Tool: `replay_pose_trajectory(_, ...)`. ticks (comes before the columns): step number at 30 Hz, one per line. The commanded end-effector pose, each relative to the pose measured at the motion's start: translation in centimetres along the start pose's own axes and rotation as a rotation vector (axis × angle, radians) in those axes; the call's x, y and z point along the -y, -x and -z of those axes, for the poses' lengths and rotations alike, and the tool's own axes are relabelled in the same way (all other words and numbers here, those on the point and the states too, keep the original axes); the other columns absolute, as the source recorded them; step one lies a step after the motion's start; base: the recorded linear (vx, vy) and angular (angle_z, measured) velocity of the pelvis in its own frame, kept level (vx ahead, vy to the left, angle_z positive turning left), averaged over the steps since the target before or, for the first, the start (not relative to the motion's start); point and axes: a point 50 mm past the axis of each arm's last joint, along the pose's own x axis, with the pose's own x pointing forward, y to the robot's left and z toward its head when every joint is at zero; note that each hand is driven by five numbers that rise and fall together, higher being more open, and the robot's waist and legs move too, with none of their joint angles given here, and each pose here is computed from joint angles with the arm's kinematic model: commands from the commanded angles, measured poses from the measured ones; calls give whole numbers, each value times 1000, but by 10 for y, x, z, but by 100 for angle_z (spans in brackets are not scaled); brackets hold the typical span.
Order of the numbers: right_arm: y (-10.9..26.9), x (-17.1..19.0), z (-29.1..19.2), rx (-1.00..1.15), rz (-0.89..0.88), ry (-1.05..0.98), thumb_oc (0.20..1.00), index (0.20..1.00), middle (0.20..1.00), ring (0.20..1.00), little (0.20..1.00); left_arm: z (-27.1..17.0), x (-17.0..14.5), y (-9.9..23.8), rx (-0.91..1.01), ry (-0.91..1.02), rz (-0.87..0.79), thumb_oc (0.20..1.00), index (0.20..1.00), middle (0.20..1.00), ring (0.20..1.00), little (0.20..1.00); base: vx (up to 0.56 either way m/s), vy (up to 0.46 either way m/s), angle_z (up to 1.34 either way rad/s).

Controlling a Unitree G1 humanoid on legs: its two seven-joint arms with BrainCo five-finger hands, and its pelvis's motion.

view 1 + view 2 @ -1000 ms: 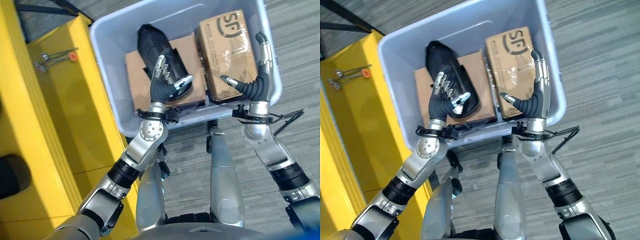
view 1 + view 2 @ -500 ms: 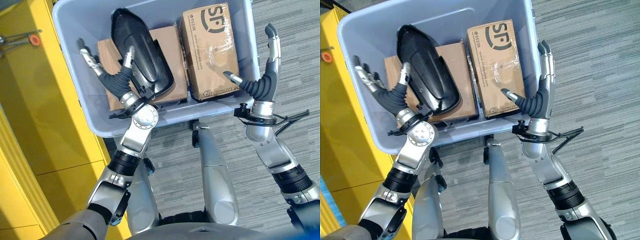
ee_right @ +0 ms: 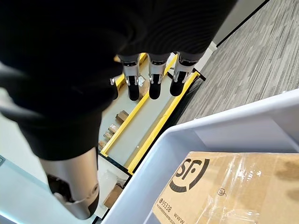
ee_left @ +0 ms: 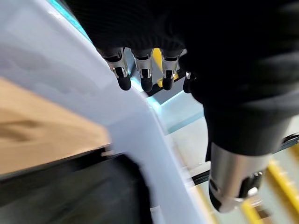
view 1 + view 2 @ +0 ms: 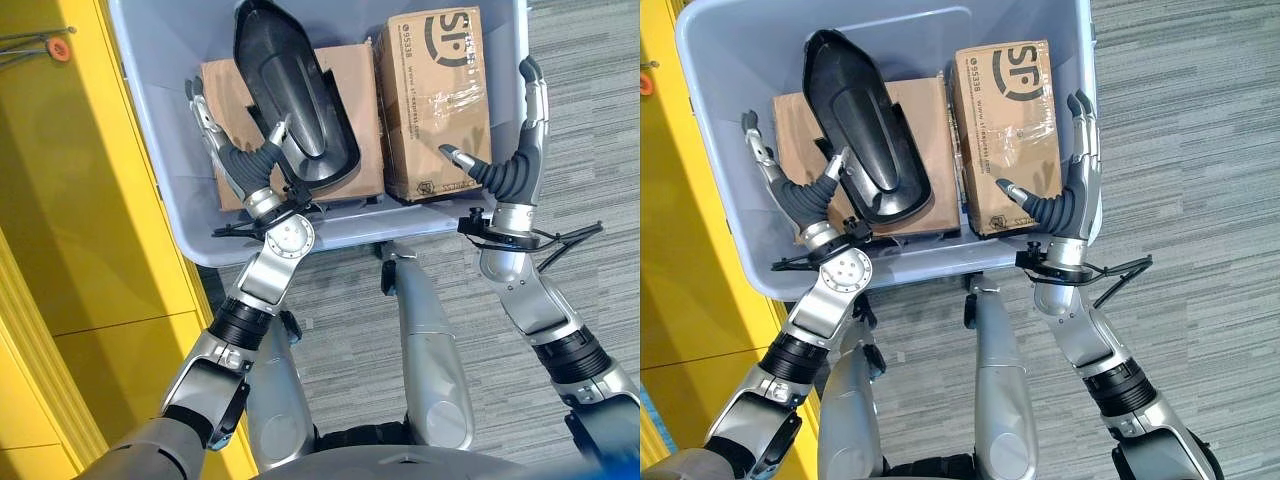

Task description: Move parts from the plastic box to the shelf.

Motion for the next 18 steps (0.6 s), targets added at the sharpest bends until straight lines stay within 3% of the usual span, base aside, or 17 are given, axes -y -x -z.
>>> replay_pose_trajectory(1,-10,7,-13,45,65,-83,1000,1000,1000,1000,1000,-7,-2,-2,19,45,65,1000,1000,1000,1000,1000,0,0,0)
replay_pose_trajectory(7,-7,8,-11,40,61,-77,1000,1000,1000,1000,1000,5,2,10,-81,46,95,1000,1000,1000,1000,1000,10,-6,0)
replay_pose_trajectory(11,-1,7,-5,13,50,-68,1000,1000,1000,1000,1000,13,-12,16,-96,58,-70,1000,1000,1000,1000,1000,32,-1,-1)
replay_pose_trajectory(18,-8,7,-3,-5,59,-74,1000,1000,1000,1000,1000,39,-4,22,-310,2,71,1000,1000,1000,1000,1000,-2,-22,4)
